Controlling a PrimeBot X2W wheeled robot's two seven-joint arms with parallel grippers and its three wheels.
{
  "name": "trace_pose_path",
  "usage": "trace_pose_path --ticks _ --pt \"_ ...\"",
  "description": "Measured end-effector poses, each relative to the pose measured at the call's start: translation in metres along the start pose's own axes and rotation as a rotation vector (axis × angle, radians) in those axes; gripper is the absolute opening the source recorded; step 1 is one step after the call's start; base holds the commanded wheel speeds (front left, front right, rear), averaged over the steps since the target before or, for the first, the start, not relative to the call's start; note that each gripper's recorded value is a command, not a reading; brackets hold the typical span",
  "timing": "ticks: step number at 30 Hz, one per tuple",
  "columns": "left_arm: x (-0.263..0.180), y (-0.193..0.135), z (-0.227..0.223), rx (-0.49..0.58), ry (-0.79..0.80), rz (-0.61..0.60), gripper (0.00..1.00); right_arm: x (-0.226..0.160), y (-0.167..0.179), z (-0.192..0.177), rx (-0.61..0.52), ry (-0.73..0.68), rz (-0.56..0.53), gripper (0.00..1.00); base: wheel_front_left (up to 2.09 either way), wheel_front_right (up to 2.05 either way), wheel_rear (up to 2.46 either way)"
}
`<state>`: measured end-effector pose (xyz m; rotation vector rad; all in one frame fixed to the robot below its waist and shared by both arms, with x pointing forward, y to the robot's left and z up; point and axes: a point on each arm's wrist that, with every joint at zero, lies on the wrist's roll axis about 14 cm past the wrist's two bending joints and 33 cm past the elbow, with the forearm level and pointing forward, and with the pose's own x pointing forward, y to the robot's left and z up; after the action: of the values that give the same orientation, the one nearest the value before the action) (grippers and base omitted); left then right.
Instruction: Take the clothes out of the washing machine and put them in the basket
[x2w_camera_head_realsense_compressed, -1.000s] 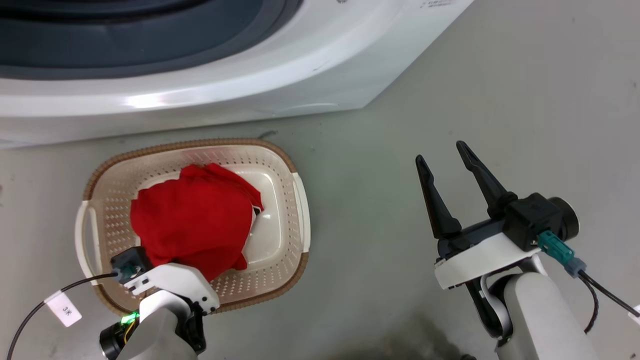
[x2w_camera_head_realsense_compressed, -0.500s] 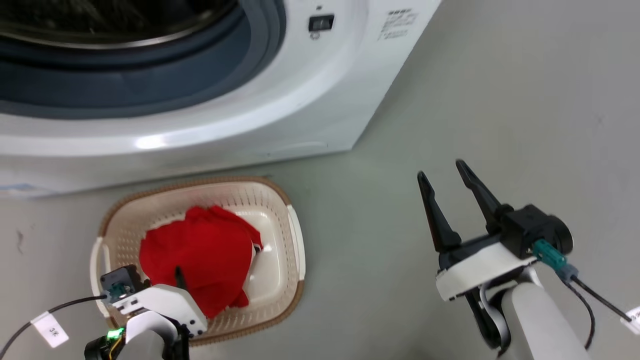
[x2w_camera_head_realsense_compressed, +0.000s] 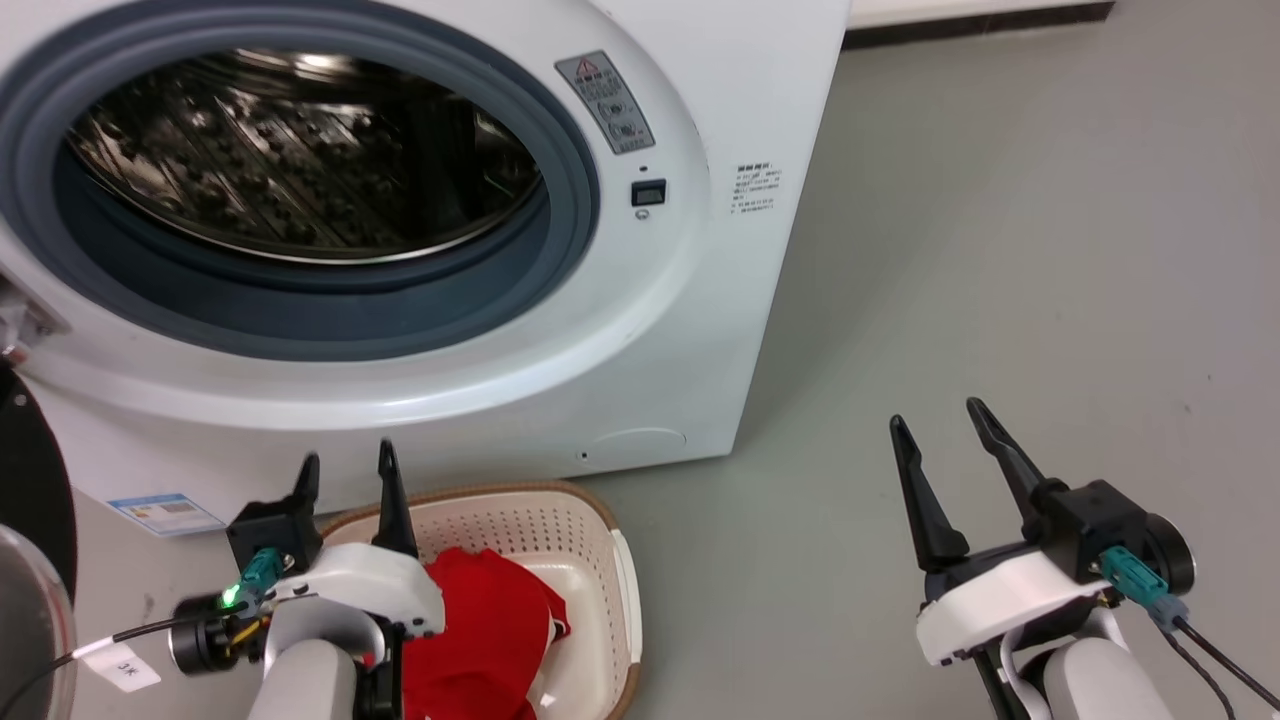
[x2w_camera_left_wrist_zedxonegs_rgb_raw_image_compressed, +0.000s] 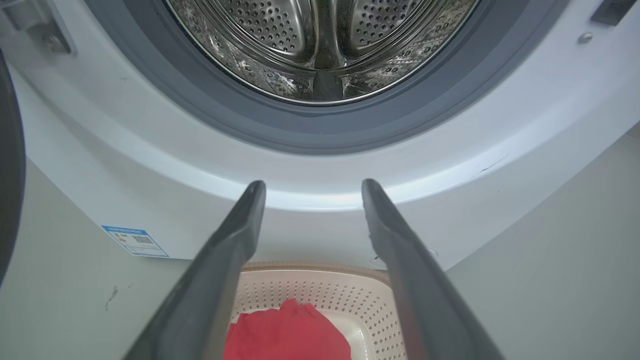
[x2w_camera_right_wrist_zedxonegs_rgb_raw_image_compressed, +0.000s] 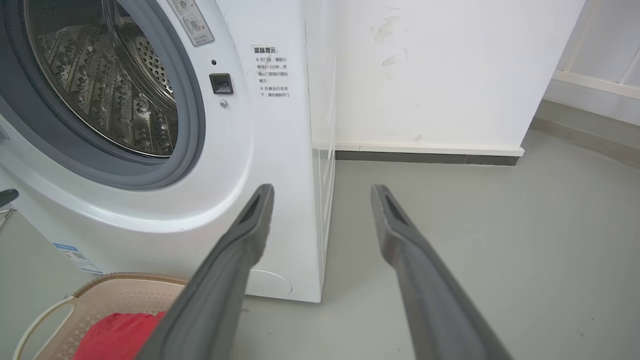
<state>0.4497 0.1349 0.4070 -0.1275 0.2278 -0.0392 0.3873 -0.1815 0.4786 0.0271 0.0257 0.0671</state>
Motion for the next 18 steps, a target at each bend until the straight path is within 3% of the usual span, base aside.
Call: trace_pose_path --ticks 10,18 --pt "-0.039 -0.024 0.122 0.097 -0.401 -0.072 1.0 -0.017 -0.001 0.027 -0.026 -0.059 -0.012 1.0 0.0 0.0 0.0" --pt "-0.084 -0.021 0.141 0.131 -0.491 -0.061 1.0 -0.032 0.0 0.044 -0.037 -0.105 -0.013 1.0 0.0 0.0 0.0"
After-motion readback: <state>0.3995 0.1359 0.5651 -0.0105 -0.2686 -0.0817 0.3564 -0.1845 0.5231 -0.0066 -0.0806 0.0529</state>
